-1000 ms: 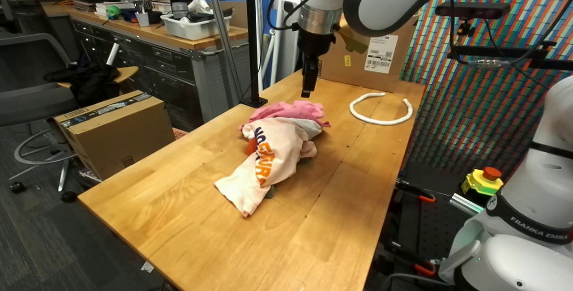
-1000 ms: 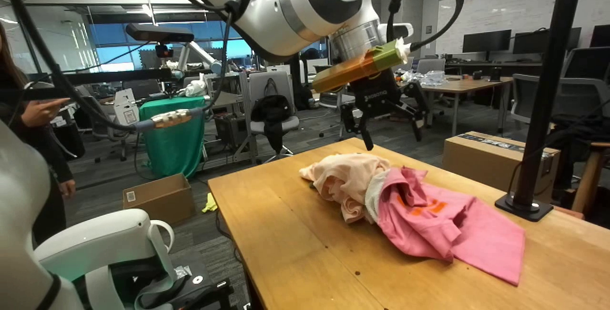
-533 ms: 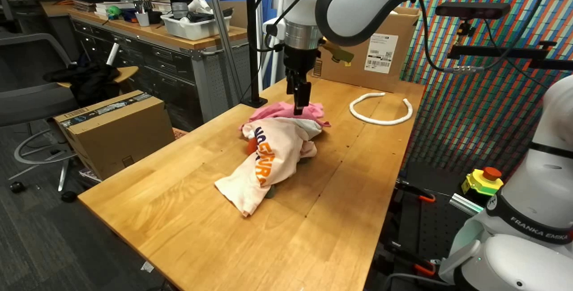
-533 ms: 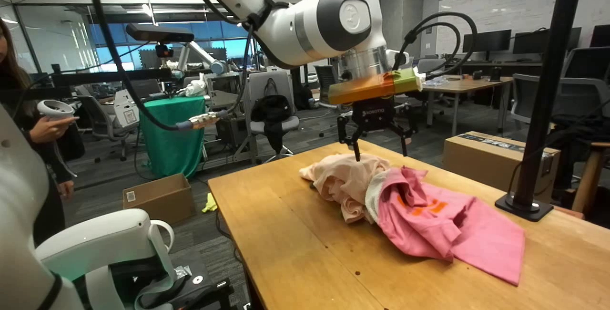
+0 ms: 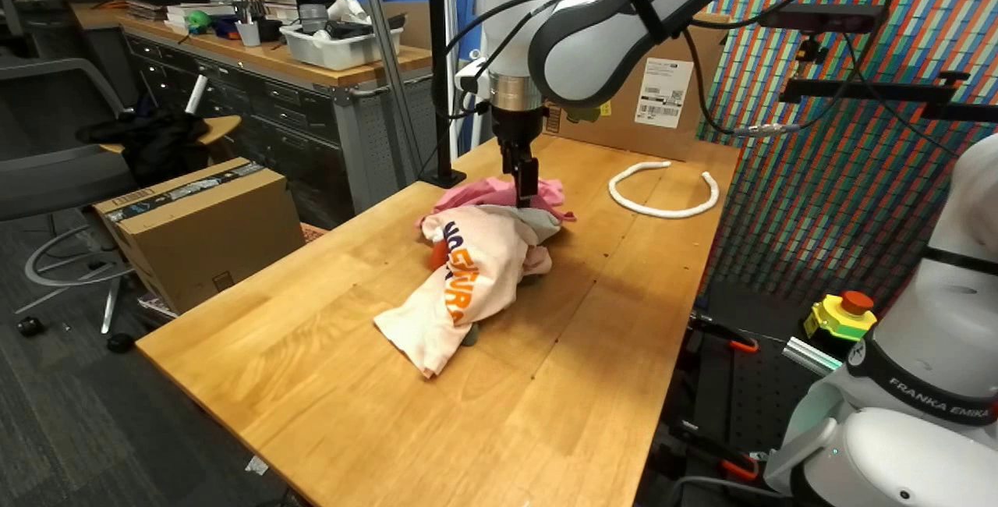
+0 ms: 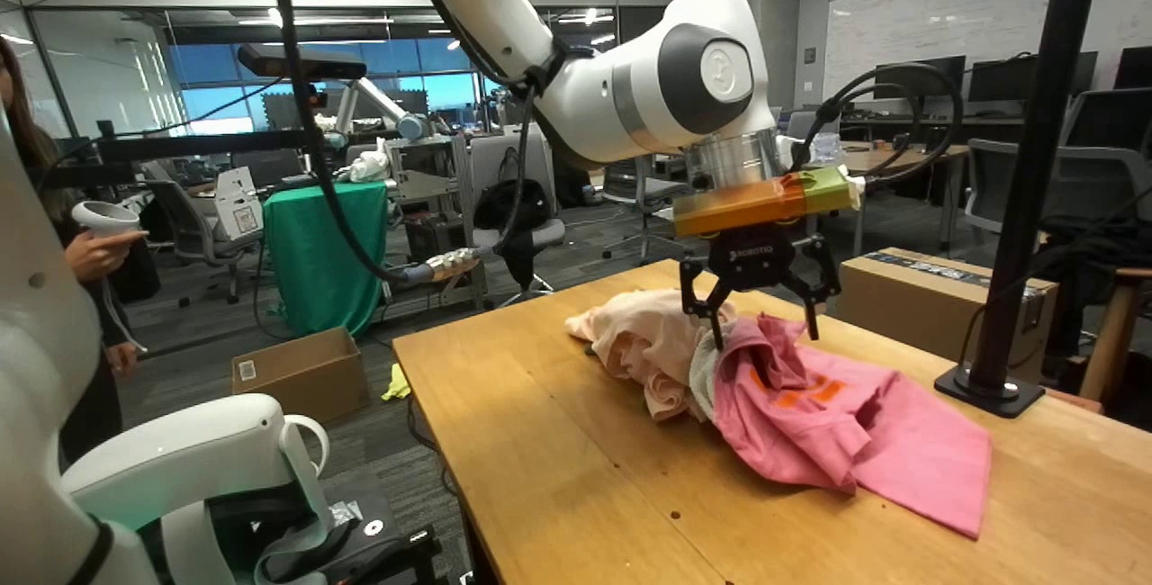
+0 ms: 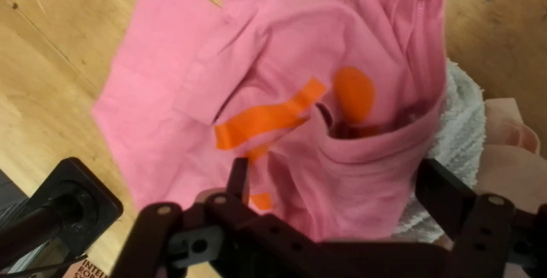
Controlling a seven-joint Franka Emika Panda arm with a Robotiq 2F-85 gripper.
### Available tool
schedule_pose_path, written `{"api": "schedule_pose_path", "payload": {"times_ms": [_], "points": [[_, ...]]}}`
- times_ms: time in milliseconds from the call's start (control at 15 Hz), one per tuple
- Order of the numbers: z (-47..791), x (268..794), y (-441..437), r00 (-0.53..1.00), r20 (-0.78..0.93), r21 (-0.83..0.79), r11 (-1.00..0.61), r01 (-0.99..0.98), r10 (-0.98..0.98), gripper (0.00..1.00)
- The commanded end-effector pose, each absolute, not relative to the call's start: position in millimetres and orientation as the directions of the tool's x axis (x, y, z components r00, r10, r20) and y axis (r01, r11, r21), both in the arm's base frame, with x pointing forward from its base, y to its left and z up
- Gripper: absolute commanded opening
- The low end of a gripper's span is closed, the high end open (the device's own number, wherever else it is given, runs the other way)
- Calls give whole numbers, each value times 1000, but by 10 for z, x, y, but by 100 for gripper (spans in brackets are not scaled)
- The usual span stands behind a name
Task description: Pick up the cloths and put them around the table.
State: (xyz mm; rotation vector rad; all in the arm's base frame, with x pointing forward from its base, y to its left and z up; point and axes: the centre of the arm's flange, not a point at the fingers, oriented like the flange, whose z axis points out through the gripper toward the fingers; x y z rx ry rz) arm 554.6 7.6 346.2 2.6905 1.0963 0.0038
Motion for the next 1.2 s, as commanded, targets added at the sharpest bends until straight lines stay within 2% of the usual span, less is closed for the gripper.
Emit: {"api": "schedule_pose_path", "payload": {"times_ms": [0, 200, 267, 333, 400, 933, 1133], "points": [[3466, 5715, -34, 718, -118, 259, -677, 689, 686, 100], [3447, 5747, -77, 716, -130, 273, -670, 690, 685, 100], [3455, 5745, -77, 715, -129, 270, -669, 692, 687, 75], [3450, 5743, -78, 714, -130, 270, -668, 693, 688, 74], [3450, 5738, -76, 713, -130, 267, -668, 694, 689, 68], [3482, 5639, -69, 710, -135, 252, -669, 699, 691, 6], [3537, 5605, -80, 712, -136, 263, -668, 696, 689, 0]]}}
